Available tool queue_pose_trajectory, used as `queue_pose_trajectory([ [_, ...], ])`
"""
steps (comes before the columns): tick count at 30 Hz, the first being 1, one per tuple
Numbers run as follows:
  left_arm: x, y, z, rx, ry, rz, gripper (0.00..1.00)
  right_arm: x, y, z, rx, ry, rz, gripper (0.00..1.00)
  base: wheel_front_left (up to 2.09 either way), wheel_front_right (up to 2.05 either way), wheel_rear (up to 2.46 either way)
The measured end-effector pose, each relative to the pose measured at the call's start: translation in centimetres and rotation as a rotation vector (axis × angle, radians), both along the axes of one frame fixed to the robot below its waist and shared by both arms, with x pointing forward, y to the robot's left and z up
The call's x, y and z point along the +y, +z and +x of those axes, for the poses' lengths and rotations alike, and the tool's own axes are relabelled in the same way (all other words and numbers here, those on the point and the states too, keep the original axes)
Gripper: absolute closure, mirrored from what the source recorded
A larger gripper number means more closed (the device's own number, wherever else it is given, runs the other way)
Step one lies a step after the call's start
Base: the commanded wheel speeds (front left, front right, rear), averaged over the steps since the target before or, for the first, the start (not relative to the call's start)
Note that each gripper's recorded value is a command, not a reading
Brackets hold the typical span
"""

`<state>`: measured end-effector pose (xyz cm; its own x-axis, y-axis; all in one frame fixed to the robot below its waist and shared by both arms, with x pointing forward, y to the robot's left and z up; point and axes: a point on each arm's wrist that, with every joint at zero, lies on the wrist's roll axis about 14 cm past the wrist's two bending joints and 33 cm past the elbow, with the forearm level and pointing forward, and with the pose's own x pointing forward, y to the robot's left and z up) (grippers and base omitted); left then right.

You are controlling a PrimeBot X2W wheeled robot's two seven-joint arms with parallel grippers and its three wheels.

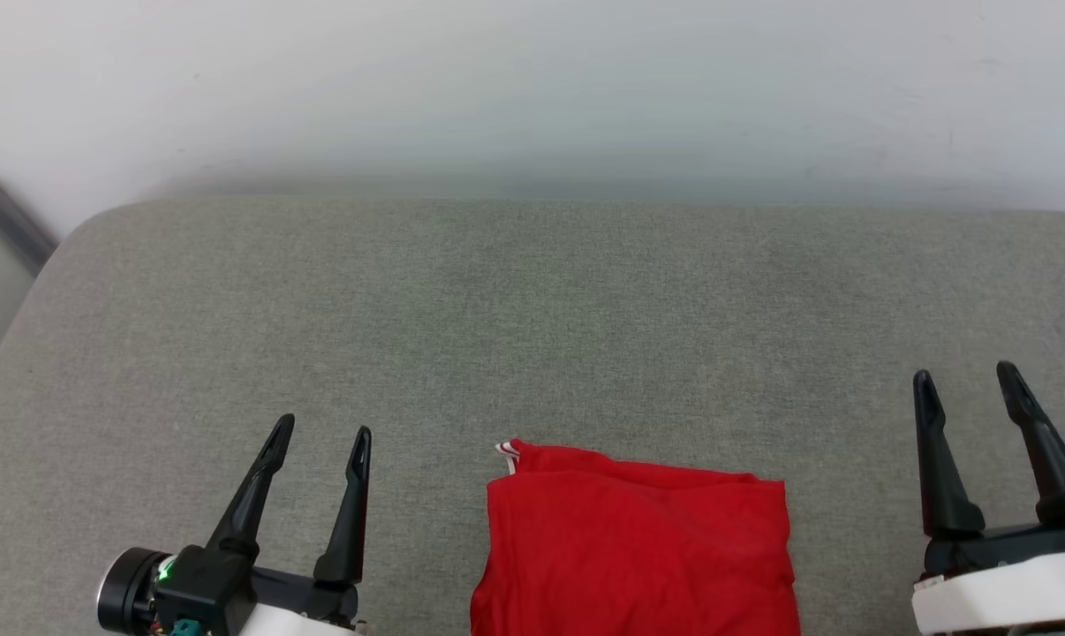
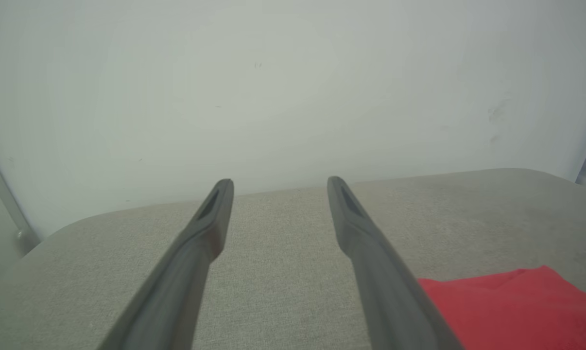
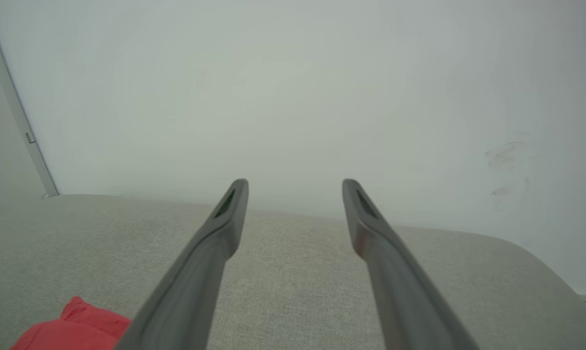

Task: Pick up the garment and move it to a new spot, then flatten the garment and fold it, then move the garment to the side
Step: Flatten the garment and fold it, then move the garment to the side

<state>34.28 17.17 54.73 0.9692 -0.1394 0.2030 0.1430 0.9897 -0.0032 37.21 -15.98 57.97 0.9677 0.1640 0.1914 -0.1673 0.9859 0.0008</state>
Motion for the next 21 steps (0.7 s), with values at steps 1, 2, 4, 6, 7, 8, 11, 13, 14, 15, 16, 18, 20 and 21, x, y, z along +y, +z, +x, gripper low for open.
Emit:
queue_pose_trajectory([
  [1, 0.0, 0.1, 0.0, -0.003, 0.002, -0.003, 0.00, 0.1, -0.2, -0.2, 0.005, -0.001, 0.003, 0.00, 0.00, 0.00, 0.00],
  [2, 0.0, 0.1, -0.1, -0.003, 0.002, -0.004, 0.00, 0.1, -0.5, -0.3, 0.010, -0.003, 0.004, 0.00, 0.00, 0.00, 0.00],
  [4, 0.1, 0.2, -0.1, -0.005, 0.004, -0.005, 0.00, 0.2, -0.7, -0.4, 0.014, -0.004, 0.011, 0.00, 0.00, 0.00, 0.00],
  [6, 0.1, 0.2, -0.2, -0.006, 0.004, -0.006, 0.00, 0.2, -1.0, -0.5, 0.024, -0.005, 0.014, 0.00, 0.00, 0.00, 0.00],
  [7, 0.1, 0.2, -0.2, -0.005, 0.003, -0.007, 0.00, 0.3, -1.1, -0.5, 0.025, -0.004, 0.016, 0.00, 0.00, 0.00, 0.00],
  [8, 0.0, 0.1, -0.2, -0.004, 0.002, -0.008, 0.00, 0.4, -1.1, -0.5, 0.028, -0.003, 0.015, 0.00, 0.00, 0.00, 0.00],
  [11, -0.1, 0.0, -0.2, 0.003, -0.002, -0.015, 0.00, 0.5, -1.4, -0.4, 0.039, -0.002, 0.012, 0.00, 0.00, 0.00, 0.00],
  [13, -0.3, -0.3, -0.3, 0.011, -0.008, -0.017, 0.00, 0.6, -1.6, -0.3, 0.051, 0.001, 0.010, 0.00, 0.00, 0.00, 0.00],
  [14, -0.4, -0.4, -0.3, 0.013, -0.009, -0.018, 0.00, 0.7, -1.8, -0.3, 0.061, 0.005, 0.010, 0.00, 0.00, 0.00, 0.00],
  [15, -0.4, -0.4, -0.2, 0.015, -0.011, -0.018, 0.00, 0.9, -2.0, -0.2, 0.074, 0.012, 0.007, 0.00, 0.00, 0.00, 0.00],
  [16, -0.5, -0.5, -0.2, 0.017, -0.013, -0.018, 0.00, 1.2, -2.3, -0.2, 0.091, 0.023, 0.000, 0.00, 0.00, 0.00, 0.00],
  [18, -0.5, -0.7, -0.1, 0.023, -0.014, -0.019, 0.00, 1.6, -3.6, 0.0, 0.163, 0.048, -0.034, 0.00, 0.00, 0.00, 0.00],
  [20, -0.5, -0.8, 0.1, 0.028, -0.014, -0.020, 0.00, 1.9, -5.0, 0.1, 0.260, 0.079, -0.059, 0.00, 0.00, 0.00, 0.00],
  [21, -0.5, -0.9, 0.2, 0.031, -0.014, -0.020, 0.00, 2.3, -6.1, -0.1, 0.330, 0.102, -0.067, 0.00, 0.00, 0.00, 0.00],
])
